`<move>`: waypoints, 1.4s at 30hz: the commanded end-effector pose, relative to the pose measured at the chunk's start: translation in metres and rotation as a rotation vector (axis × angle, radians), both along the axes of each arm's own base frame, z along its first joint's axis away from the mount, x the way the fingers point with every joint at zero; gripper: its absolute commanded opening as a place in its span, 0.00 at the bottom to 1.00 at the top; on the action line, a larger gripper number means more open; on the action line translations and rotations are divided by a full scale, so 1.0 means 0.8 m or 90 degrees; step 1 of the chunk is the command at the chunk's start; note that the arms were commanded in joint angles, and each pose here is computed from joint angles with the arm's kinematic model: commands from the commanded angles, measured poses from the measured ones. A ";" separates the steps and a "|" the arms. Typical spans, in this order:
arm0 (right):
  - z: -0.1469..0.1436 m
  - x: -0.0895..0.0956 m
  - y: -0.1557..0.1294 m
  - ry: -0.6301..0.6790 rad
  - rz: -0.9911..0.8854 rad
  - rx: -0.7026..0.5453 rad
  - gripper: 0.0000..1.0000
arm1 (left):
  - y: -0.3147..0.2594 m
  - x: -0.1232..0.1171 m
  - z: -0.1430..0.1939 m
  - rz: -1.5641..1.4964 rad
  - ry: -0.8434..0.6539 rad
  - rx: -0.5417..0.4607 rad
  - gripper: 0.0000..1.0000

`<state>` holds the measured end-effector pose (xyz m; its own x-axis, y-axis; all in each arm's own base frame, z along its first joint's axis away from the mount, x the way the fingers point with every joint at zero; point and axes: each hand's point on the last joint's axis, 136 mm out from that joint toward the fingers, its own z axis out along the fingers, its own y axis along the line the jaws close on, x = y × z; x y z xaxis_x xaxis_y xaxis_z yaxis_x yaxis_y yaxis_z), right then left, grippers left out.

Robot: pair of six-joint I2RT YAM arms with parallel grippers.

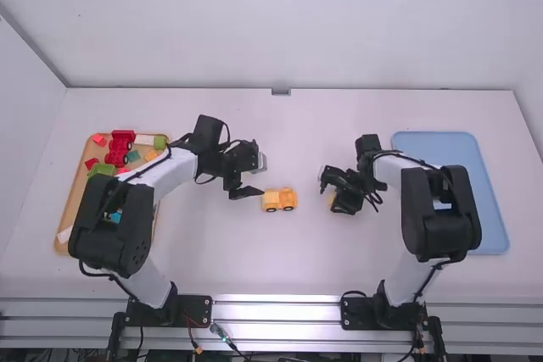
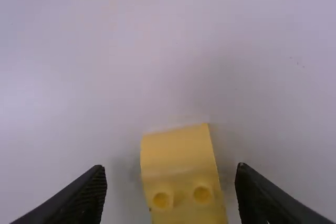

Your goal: Assemble lego blocks to make yellow taxi

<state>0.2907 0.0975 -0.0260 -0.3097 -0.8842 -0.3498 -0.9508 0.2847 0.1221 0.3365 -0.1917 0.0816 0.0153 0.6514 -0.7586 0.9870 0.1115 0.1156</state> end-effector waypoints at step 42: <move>0.006 0.027 0.023 0.412 -1.291 0.002 0.00 | -0.001 0.028 0.009 0.009 -0.085 0.005 0.99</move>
